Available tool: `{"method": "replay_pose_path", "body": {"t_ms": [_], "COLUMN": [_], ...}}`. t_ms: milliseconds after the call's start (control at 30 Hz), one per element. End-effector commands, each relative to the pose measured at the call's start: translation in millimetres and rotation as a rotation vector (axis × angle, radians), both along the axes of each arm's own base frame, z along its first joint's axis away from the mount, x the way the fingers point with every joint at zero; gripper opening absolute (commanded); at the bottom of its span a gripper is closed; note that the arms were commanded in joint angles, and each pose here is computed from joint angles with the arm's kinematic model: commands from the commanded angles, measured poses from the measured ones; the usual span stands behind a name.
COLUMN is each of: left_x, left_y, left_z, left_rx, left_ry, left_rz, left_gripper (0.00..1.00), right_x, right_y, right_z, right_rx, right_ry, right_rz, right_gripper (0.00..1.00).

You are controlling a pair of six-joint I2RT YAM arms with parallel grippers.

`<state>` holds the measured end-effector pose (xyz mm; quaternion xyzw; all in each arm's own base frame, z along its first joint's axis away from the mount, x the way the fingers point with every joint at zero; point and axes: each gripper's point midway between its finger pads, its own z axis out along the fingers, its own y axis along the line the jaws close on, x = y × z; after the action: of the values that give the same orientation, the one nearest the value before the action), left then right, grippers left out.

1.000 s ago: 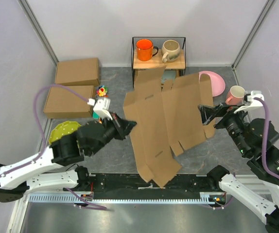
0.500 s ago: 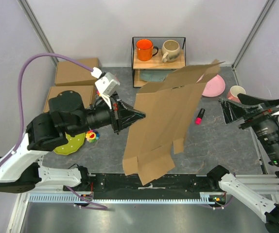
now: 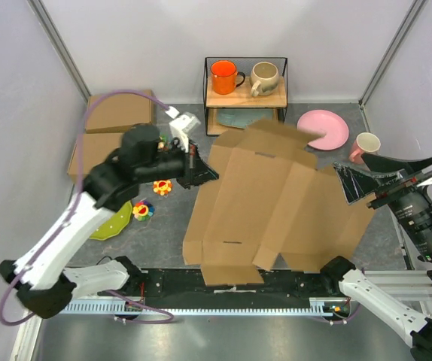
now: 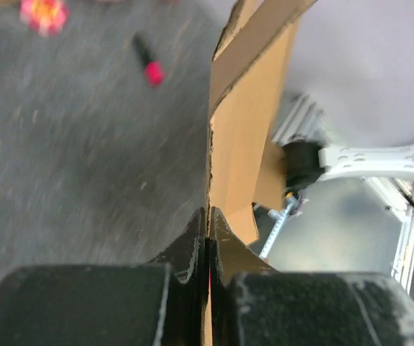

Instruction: Fold the paper box

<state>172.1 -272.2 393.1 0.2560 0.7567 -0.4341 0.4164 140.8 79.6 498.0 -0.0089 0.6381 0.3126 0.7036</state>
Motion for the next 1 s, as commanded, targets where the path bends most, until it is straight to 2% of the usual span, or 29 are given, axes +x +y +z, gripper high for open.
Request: {"method": "replay_pose_path", "body": {"t_ms": [0,67,100,133,167,233,267,300,367,433,467,533,567,600,733,767,833,867,933,967], "left_x": [26.4,61.8,75.8,94.0,113.1,131.8,141.0,146.6,148.0,145.5,147.1,127.6,126.3,106.3,68.5,58.5,42.4,40.1,25.4,23.1], "left_y": [-6.8,3.5,8.2,10.5,23.5,29.9,38.4,41.8,53.1,64.8,76.5,98.8,114.4,128.1,152.8,155.9,157.1,164.1,176.6,179.4], "left_z": [-82.0,-121.8,-129.6,-149.6,-155.1,-150.9,-143.2,-135.7,-117.5,-122.0,-124.8,-143.8,-150.2,-165.8,-199.0,-210.8,-237.3,-246.8,-281.2,-288.5], "left_rx": [0.038,0.112,0.132,0.161,0.165,0.146,0.137,0.123,0.1,0.102,0.091,0.069,0.018,-0.016,-0.183,-0.231,-0.219,-0.243,-0.12,-0.12], "left_ry": [0.208,0.267,0.265,0.315,0.335,0.33,0.3,0.259,0.197,0.204,0.226,0.273,0.315,0.328,0.377,0.446,0.494,0.532,0.597,0.636], "left_rz": [-0.079,-0.027,-0.009,0.022,0.091,0.15,0.213,0.249,0.33,0.412,0.514,0.65,0.792,0.852,1.081,1.136,1.171,1.247,1.34,1.386], "left_gripper": [0.02,0.04,0.14,0.32,0.6,0.73,0.9,0.99,0.99,0.99,0.99,1.0,0.99,0.99,1.0,1.0,1.0,1.0,0.99,1.0], "right_x": [-2.9,-1.3,2.0,3.0,4.5,8.6,9.7,12.5,14.8,20.2,22.2,26.8,28.9,32.3,41.2,43.3,48.7,50.6,55.1,55.5], "right_y": [-4.3,-4.1,-2.1,-0.9,0.8,6.2,6.9,9.1,9.8,11.3,12.1,15.1,16.8,20.2,33.6,36.2,43.7,46.2,51.7,54.2], "right_z": [-4.4,-10.9,-17.0,-19.4,-22.4,-31.5,-33.8,-39.8,-45.1,-56.5,-57.6,-65.7,-69.2,-76.2,-92.2,-96.4,-107.1,-109.6,-119.0,-121.4], "right_rx": [-0.006,-0.015,-0.023,-0.028,-0.032,-0.049,-0.053,-0.062,-0.066,-0.074,-0.07,-0.063,-0.061,-0.061,-0.058,-0.061,-0.062,-0.061,-0.066,-0.061], "right_ry": [-0.009,-0.001,0.013,0.016,0.022,0.044,0.049,0.062,0.068,0.088,0.087,0.098,0.106,0.121,0.156,0.166,0.192,0.198,0.222,0.231], "right_rz": [-0.01,-0.014,-0.015,-0.013,-0.01,0.003,0.003,0.004,0.0,-0.01,-0.013,-0.014,-0.014,-0.01,0.022,0.027,0.043,0.048,0.057,0.066], "right_gripper": [0.98,0.98,0.98,0.98,0.98,0.98,0.98,0.98,0.98,0.98,0.98,0.98,0.98,0.98,0.98,0.98,0.98,0.98,0.98,0.98]}}
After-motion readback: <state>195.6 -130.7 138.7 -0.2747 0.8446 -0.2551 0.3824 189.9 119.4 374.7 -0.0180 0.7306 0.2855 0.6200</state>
